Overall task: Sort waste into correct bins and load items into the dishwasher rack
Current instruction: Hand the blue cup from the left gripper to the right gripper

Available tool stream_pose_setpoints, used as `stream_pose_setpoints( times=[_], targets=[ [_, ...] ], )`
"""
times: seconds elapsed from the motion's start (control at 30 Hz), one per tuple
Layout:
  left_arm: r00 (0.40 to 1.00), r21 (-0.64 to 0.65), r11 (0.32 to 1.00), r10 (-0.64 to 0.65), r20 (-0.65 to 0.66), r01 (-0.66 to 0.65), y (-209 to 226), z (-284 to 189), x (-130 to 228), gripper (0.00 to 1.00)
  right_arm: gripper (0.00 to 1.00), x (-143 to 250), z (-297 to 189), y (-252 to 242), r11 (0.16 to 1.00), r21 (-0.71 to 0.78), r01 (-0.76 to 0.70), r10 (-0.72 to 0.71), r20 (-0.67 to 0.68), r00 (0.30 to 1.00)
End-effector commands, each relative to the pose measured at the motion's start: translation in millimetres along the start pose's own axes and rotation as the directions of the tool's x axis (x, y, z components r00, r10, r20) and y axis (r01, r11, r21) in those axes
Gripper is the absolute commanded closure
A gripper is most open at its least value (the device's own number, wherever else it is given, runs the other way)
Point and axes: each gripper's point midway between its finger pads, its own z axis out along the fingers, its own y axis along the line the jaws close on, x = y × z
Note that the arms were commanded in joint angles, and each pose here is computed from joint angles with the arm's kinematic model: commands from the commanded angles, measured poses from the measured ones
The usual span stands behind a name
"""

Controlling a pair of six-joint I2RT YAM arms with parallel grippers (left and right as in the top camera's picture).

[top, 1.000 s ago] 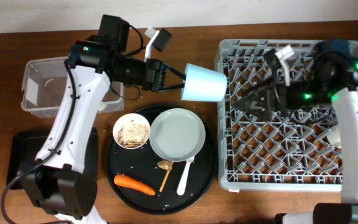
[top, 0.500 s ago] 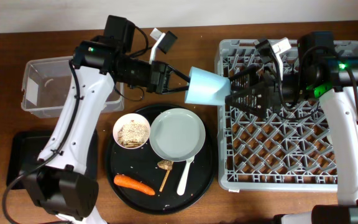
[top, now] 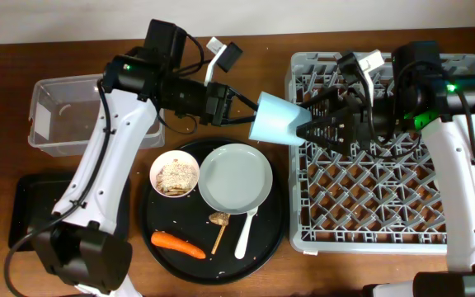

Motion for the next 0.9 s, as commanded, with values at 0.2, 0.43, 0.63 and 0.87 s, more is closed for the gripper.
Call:
stream_pose_setpoints(
  times=[0.2, 0.43, 0.63, 0.87],
  targets=[
    [0.998, 0.019, 0.998, 0.068, 0.019, -0.068, -13.0, -1.8, -9.3, 0.99, 0.19, -1.1, 8.0, 13.5, 0.999, -0.047, 0.019, -0.019, -0.001, 1.000],
    [0.997, 0.021, 0.997, 0.076, 0.020, -0.076, -13.4, -1.9, -10.1, 1.00, 0.20, 2.0, 8.2, 9.0, 1.000, -0.023, 0.016, -0.016, -0.020, 1.000],
    [0.996, 0.037, 0.996, 0.084, 0.024, -0.085, -16.2, -2.0, -11.1, 1.00, 0.34, 5.1, 8.1, 4.9, 1.000, 0.001, 0.015, -0.015, -0.038, 0.999],
    [0.997, -0.001, 0.997, 0.082, 0.018, -0.082, -9.5, -1.8, -10.4, 0.64, 0.42, 5.5, 8.0, 4.2, 1.000, 0.004, 0.015, -0.015, -0.040, 0.999]
  ],
)
